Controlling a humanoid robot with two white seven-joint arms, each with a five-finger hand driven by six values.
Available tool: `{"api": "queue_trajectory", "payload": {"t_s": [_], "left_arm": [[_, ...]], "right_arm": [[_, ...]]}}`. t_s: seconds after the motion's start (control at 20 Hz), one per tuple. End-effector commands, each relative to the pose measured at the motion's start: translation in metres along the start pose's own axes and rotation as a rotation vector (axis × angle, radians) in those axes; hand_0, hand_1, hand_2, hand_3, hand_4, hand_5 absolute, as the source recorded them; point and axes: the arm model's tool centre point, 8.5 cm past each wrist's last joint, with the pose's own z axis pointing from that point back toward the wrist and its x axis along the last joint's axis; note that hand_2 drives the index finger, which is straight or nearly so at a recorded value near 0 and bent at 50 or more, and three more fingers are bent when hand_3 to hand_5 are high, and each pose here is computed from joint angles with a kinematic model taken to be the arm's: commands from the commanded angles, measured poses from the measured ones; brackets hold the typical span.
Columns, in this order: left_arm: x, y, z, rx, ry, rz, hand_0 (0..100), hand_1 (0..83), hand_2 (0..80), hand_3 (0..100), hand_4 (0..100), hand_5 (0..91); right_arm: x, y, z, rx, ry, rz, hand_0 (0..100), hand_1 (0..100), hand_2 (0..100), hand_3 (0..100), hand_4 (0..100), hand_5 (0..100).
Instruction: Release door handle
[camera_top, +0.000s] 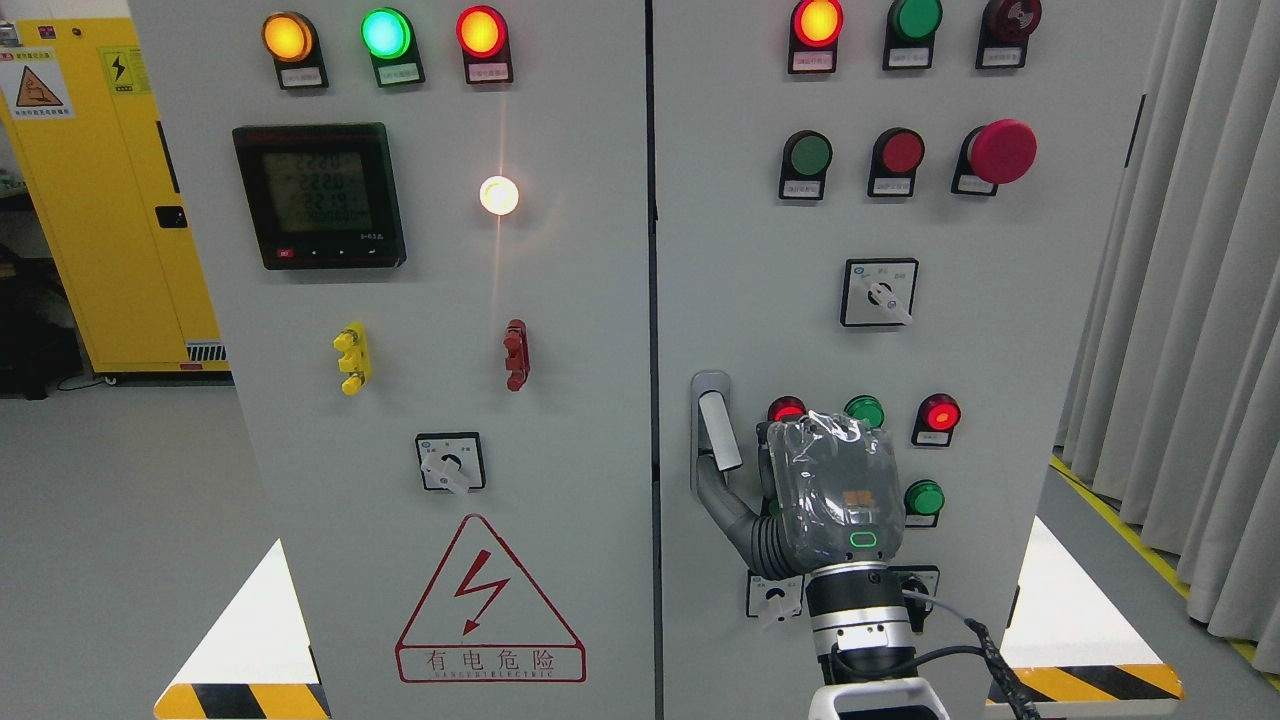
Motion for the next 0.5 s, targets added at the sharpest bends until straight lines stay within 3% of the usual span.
{"api": "queue_trajectory", "payload": {"t_s": [0.0,0.45], "left_arm": [[0.0053,-0.0005,-0.0004,-0.002,-0.015,0.002,12,55.6,0.0,0,0,0.0],[0.0053,-0.0005,-0.0004,-0.002,-0.015,0.002,12,55.6,0.0,0,0,0.0]], "right_arm": [[-0.0012,-0.0009,0.0009,-0.003,0.005,-0.001,42,35,100,100,100,100],[-0.0062,-0.0015,0.0007,-0.004,0.018,0.003,46,38,100,100,100,100]]}}
